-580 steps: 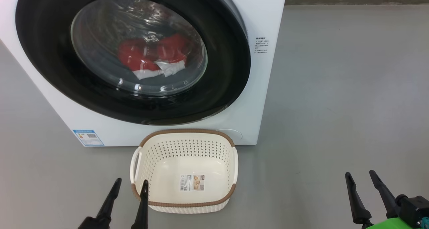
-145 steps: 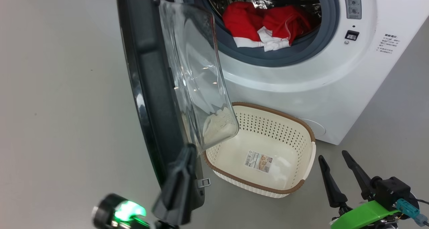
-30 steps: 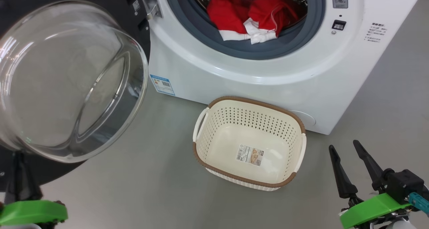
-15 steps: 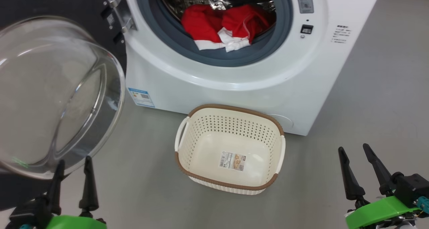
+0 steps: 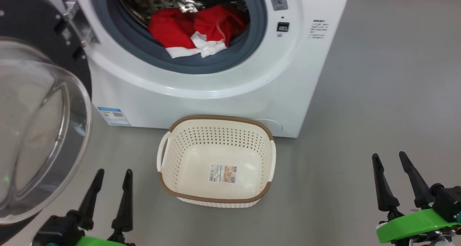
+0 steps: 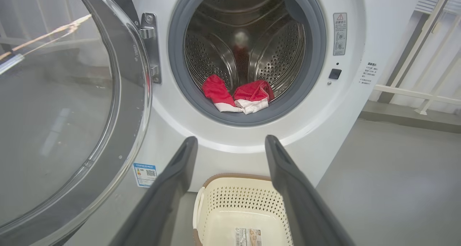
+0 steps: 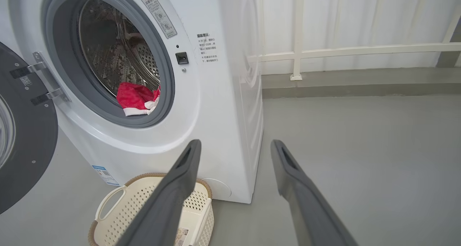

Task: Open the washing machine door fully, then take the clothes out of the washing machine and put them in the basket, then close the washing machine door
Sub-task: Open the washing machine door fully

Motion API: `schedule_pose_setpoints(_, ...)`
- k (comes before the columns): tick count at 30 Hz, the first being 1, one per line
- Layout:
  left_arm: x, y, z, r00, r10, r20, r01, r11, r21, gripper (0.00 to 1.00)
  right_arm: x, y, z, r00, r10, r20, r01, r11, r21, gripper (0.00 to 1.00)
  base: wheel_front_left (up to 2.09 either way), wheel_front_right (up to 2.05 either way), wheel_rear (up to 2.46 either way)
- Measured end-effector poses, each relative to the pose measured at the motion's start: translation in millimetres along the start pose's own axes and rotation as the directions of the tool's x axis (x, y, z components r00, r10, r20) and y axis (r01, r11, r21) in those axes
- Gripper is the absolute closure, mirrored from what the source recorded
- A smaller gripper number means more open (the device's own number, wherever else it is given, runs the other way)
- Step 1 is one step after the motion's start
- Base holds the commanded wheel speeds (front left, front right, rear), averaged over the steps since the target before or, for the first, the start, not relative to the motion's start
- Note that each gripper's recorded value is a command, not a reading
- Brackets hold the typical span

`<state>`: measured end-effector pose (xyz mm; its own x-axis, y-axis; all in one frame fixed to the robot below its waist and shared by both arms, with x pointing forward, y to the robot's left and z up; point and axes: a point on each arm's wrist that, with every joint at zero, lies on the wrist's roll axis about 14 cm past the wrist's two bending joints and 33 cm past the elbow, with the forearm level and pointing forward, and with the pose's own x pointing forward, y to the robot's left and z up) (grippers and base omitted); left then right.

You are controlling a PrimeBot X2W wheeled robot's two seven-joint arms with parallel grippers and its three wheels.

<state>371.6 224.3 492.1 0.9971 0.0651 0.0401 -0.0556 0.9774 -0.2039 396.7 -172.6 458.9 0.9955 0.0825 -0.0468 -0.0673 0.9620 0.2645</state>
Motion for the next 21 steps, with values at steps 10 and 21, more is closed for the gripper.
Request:
schedule_pose_setpoints(10, 13.9, -40.4, -17.3, 0.992, -0.119, -0.041, 0.117, 0.992, -0.050, 0.00, -18.7, -30.4, 8.5, 0.994, -0.103, 0.026, 0.103, 0.995, 0.006, 0.00, 0.00, 0.00, 0.00)
schedule_pose_setpoints(21, 19.8, -58.7, -24.8, 0.983, -0.176, -0.059, 0.172, 0.983, -0.065, 0.00, -28.3, -49.0, 16.1, 0.985, -0.166, 0.050, 0.166, 0.986, 0.008, 0.00, 0.00, 0.00, 0.00)
